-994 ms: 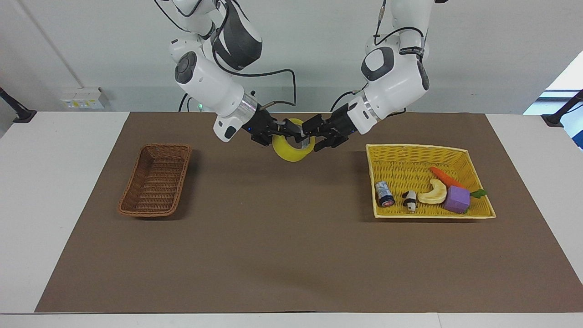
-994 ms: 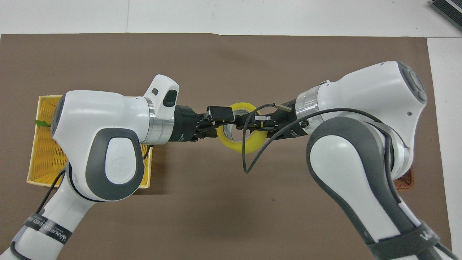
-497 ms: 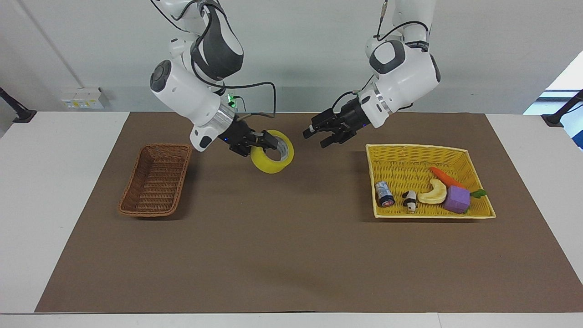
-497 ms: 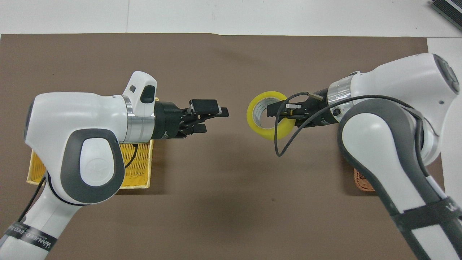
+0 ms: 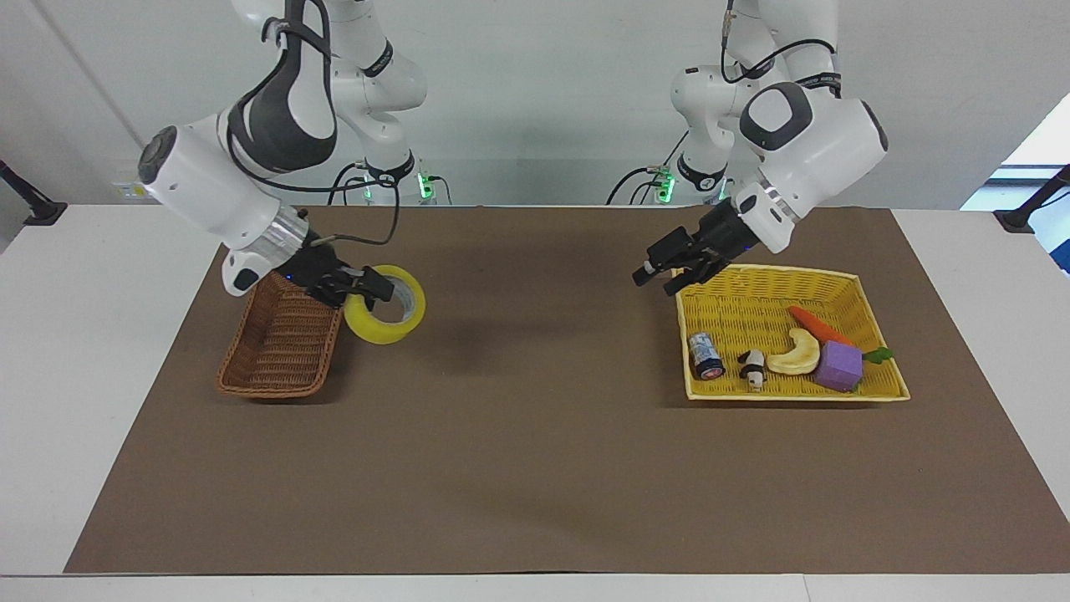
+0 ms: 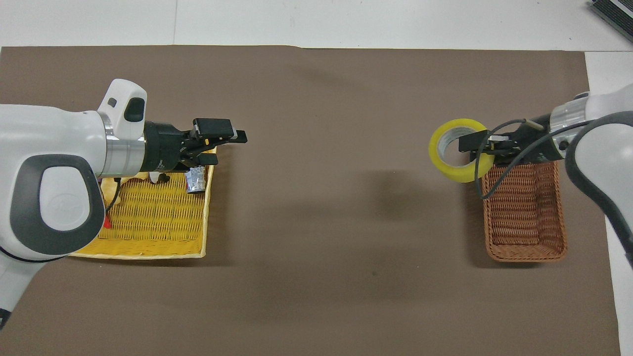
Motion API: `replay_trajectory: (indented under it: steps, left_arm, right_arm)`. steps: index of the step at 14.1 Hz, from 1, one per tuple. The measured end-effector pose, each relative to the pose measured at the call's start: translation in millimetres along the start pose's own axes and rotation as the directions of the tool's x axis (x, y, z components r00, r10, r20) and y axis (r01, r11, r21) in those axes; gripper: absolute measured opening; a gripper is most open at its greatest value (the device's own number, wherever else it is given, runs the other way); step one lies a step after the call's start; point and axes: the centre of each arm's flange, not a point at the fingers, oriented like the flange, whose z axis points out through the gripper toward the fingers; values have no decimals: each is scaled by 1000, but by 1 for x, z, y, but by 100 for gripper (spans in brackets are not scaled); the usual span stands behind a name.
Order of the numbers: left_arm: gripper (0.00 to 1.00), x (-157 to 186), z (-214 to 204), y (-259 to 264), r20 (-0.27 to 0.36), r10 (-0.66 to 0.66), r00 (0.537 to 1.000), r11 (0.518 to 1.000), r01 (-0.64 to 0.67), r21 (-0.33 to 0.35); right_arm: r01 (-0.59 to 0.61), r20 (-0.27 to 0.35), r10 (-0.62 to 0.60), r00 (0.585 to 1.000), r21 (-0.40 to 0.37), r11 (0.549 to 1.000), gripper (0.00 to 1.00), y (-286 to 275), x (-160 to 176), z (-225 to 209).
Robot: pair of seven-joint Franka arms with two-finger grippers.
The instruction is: Move tape to another basket
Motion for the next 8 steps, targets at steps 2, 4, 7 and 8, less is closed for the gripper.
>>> replay_trajectory:
  steps: [2, 4, 7, 8]
  left_arm:
    - [100, 14, -15, -23, -23, 12, 1000, 997, -10, 79]
    - [100, 27, -32, -49, -46, 35, 998, 984, -26, 177]
    - [100, 38, -54, -79, -8, 142, 990, 932, -131, 339]
    - [100, 41, -60, -88, 16, 178, 984, 905, -170, 390]
  right_arm:
    - [5, 16, -4, 1000, -26, 1000, 0, 45, -1, 1]
    - [52, 46, -50, 998, -28, 998, 0, 95, -8, 10]
    - [89, 72, -88, 994, -14, 996, 0, 149, -20, 19]
    - [105, 78, -103, 992, -18, 994, 0, 158, -23, 22]
